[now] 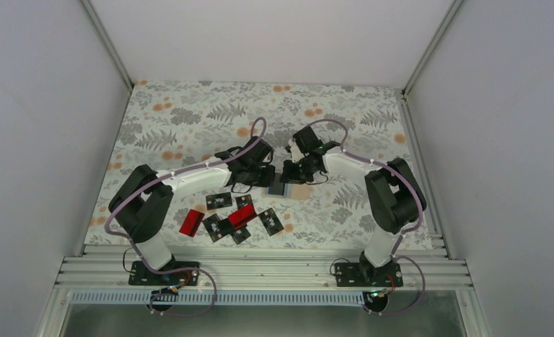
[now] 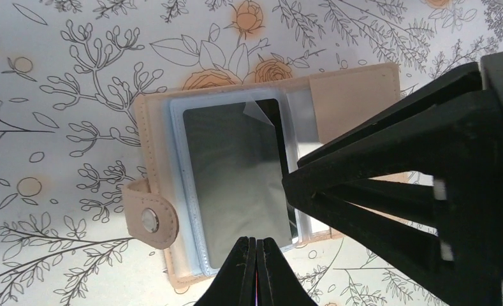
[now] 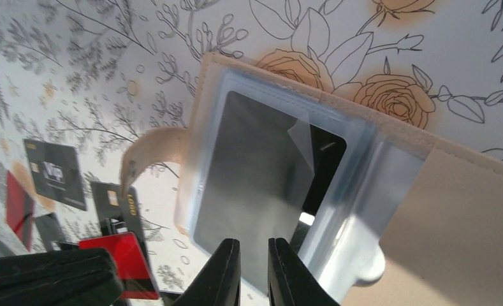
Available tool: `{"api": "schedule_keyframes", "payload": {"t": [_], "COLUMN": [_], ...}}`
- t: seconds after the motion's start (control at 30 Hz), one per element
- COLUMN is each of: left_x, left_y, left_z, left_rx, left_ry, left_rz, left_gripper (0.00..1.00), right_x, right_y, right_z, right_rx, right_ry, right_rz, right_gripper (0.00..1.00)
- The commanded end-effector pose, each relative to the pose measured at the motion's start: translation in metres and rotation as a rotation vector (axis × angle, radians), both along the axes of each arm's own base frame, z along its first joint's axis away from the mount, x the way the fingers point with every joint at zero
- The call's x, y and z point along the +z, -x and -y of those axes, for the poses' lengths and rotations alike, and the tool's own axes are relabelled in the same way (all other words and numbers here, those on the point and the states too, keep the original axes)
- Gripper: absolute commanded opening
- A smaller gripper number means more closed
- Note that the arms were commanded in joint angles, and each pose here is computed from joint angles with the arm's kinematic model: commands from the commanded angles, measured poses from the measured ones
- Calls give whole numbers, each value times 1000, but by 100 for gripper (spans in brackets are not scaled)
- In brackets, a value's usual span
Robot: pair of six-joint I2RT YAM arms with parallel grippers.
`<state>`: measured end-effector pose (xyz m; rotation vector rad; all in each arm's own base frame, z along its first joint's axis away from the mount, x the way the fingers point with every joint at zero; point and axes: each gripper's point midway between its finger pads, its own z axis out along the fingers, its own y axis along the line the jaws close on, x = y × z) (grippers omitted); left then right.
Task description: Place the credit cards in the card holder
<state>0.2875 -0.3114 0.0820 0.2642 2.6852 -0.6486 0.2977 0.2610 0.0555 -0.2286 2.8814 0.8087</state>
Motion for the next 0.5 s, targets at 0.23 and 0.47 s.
{"api": "schedule_keyframes", "payload": {"t": [0.23,0.47], "left_x": [-6,-7], "left_y": [-1,-3], "left_z": [12,14], "left_rx": [-2,0], "left_ry": [-13,-18], "left_rz": [-40,-41], "left_gripper": [2,2], "right_x": [-17,-29], "right_y": [-6,-4], "right_z": [1,6], "right_rx": [32,29], "right_ry": [47,77], "right_rz": [14,7], "right_gripper": [5,4]}}
